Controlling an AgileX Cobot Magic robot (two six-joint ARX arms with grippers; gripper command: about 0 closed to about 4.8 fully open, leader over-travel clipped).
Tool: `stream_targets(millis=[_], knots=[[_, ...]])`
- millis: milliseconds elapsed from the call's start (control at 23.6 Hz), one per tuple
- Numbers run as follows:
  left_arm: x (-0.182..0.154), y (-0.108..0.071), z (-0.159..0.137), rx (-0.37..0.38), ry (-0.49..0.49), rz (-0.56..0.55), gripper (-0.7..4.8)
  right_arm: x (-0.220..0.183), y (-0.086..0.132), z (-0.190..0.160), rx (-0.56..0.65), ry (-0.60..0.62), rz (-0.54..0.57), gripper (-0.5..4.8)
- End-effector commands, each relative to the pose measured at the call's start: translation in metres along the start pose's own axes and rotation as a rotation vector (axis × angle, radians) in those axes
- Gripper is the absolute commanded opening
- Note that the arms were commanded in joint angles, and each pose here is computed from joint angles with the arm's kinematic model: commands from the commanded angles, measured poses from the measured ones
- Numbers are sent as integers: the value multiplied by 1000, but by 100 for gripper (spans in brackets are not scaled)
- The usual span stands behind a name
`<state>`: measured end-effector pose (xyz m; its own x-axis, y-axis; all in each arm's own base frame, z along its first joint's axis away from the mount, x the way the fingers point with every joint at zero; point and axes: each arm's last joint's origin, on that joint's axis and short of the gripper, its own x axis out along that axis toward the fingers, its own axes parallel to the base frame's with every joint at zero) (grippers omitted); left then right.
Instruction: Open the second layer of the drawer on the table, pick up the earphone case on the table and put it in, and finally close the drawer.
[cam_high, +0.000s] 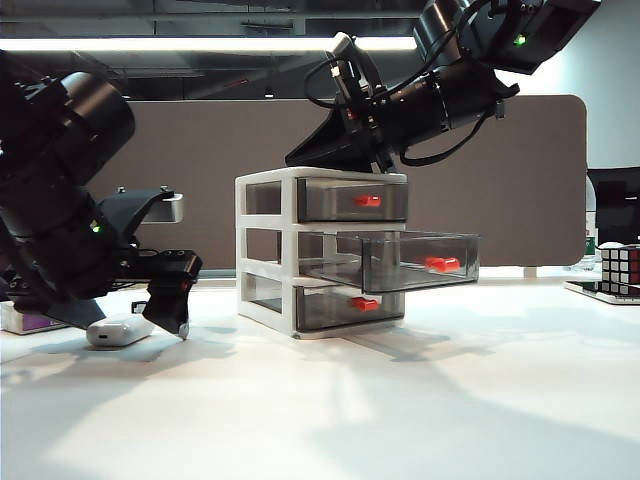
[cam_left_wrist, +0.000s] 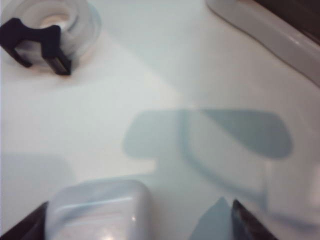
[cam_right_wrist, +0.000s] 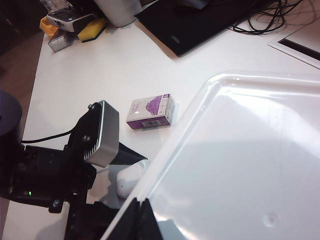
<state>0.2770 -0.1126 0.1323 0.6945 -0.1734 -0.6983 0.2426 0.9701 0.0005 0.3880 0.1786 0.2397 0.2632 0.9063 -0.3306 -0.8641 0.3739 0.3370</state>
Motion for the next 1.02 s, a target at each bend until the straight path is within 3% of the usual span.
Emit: stream_targets(millis=[42, 763, 932, 1017], knots=[[0, -1, -13, 16, 103, 39, 455, 5, -4, -25, 164, 119, -2, -5], [-8, 4, -10, 9, 107, 83, 425, 5, -4, -26, 165, 121, -2, -5], [-8, 9, -10, 2, 109, 91, 342, 5, -4, -26, 165, 121, -2, -5], [-8, 11, -10, -7, 110, 85, 336, 5, -4, -26, 165, 121, -2, -5]])
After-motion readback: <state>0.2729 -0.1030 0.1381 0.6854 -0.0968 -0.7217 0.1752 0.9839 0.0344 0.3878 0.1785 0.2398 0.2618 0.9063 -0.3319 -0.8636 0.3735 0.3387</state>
